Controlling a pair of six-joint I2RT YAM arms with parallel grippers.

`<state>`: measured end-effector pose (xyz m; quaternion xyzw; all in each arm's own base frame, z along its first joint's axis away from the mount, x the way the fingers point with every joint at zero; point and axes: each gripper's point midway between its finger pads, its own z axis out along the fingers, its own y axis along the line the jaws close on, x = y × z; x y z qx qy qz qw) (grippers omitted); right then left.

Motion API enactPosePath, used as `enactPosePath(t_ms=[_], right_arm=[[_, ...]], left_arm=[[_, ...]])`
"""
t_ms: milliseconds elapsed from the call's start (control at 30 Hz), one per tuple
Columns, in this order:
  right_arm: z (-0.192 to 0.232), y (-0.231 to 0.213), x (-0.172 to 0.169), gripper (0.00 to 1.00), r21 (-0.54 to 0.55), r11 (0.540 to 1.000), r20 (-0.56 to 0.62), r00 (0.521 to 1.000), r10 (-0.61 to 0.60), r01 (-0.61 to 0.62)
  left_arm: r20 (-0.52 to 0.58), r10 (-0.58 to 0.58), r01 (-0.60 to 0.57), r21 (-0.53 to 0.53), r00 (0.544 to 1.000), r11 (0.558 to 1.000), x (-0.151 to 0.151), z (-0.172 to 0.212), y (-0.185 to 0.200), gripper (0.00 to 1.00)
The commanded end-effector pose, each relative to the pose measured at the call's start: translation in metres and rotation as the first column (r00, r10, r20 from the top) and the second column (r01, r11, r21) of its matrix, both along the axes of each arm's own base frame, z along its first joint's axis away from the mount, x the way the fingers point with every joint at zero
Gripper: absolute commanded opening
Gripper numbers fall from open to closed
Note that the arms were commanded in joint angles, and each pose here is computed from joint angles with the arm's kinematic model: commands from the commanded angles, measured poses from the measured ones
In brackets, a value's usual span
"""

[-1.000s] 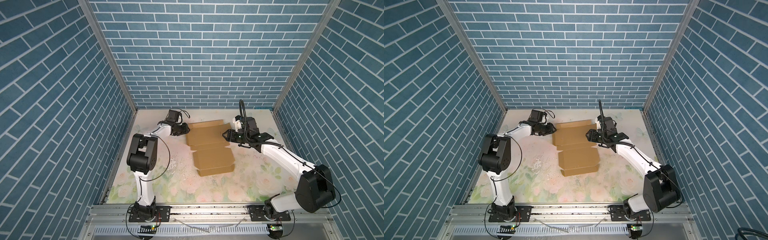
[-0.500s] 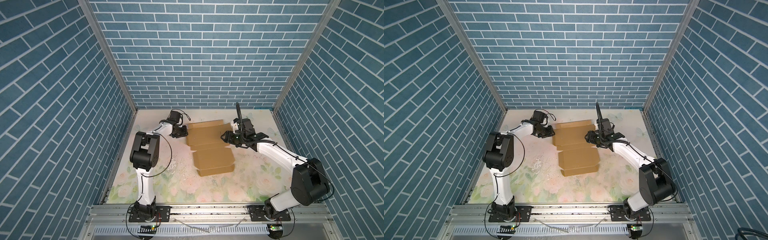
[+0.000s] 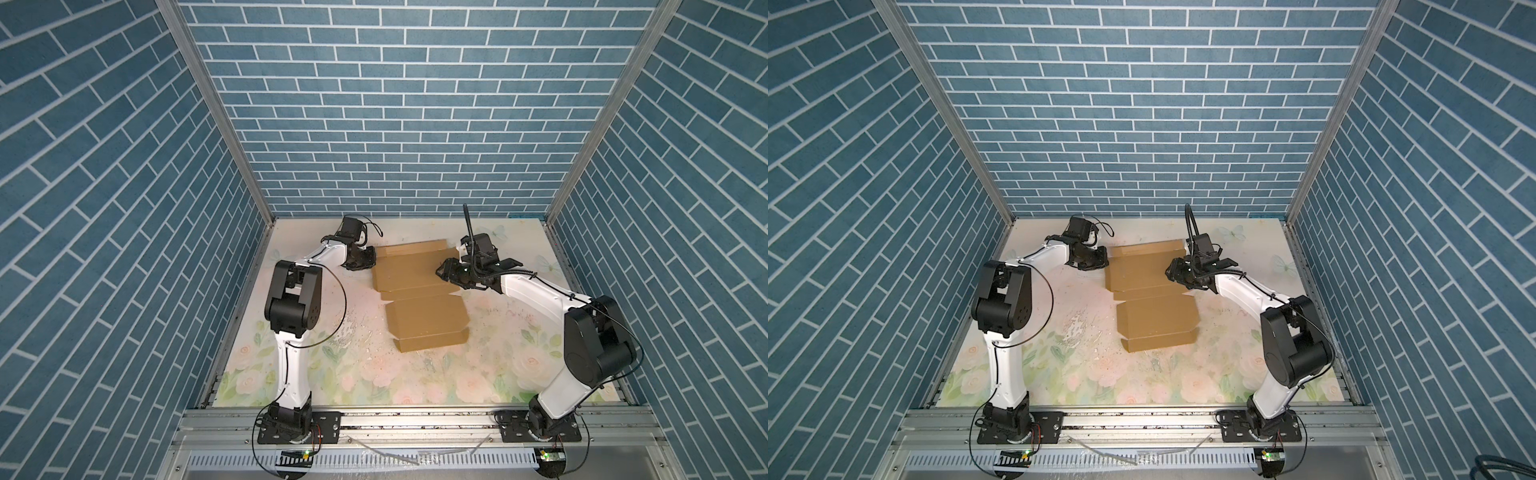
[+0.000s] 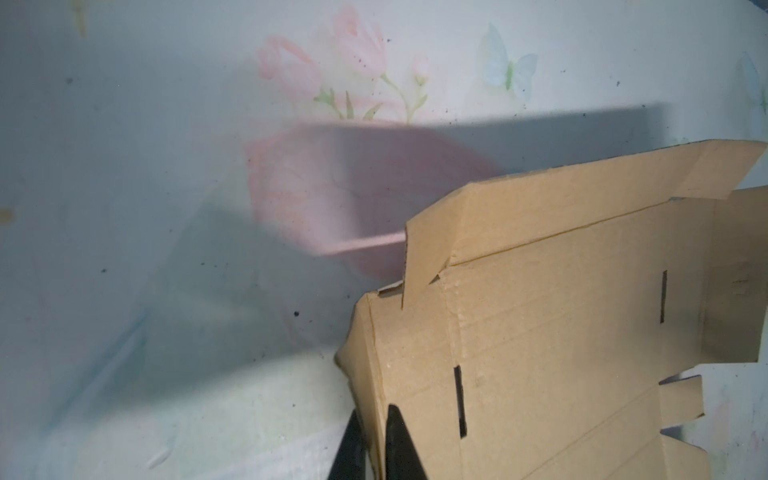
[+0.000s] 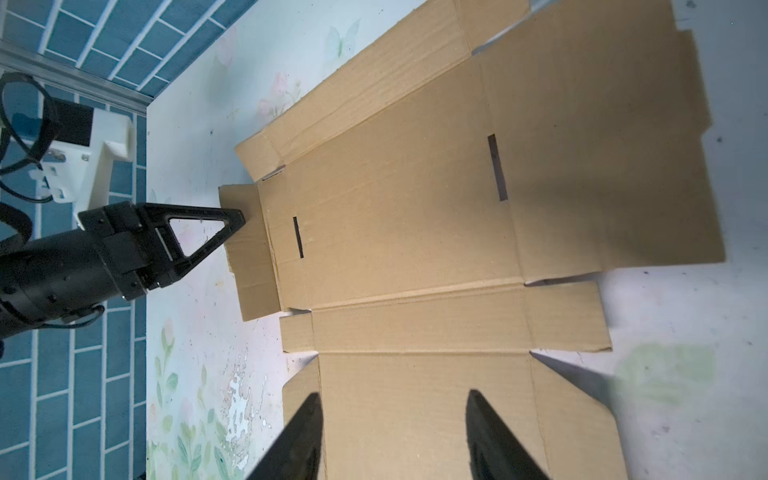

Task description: Fold the paper box

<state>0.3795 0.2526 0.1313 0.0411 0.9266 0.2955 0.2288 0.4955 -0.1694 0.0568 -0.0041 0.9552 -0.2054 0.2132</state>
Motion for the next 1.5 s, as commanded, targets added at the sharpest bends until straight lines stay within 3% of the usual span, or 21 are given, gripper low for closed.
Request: enactPosePath(t_ms=[0,300,500,867,1067,1467], right_arm=[[0.012,0.009,0.013,0.56,0.04,0.998,-0.025,0.998,-0.057,0.058],[0.013,0.014,0.025,0.57,0.089,0.98,-0.091,0.981,-0.172,0.18],[0.026,0.016,0.038,0.62,0.176,0.939,-0.109,0.954,-0.28,0.295],[0.042,0.008,0.062,0.72,0.214,0.816,-0.211,0.841,-0.498,0.537],[0.029,0.021,0.073,0.73,0.241,0.746,-0.323,0.776,-0.542,0.621],[0.046,0.031,0.098,0.73,0.291,0.695,-0.322,0.751,-0.576,0.658]], left_arm=[[0.003,0.005,-0.005,-0.006,1.0,1.0,0.004,-0.01,0.001,0.09],[0.063,0.027,-0.025,-0.034,0.998,0.999,0.001,-0.004,0.002,0.03],[0.16,0.104,-0.092,-0.077,0.982,0.993,-0.004,0.01,0.009,0.02],[0.43,0.189,-0.148,-0.126,0.883,0.981,-0.024,0.064,0.002,0.01],[0.554,0.196,-0.147,-0.131,0.809,0.98,-0.038,0.091,-0.005,0.01],[0.633,0.21,-0.159,-0.138,0.745,0.978,-0.055,0.1,-0.006,0.01]])
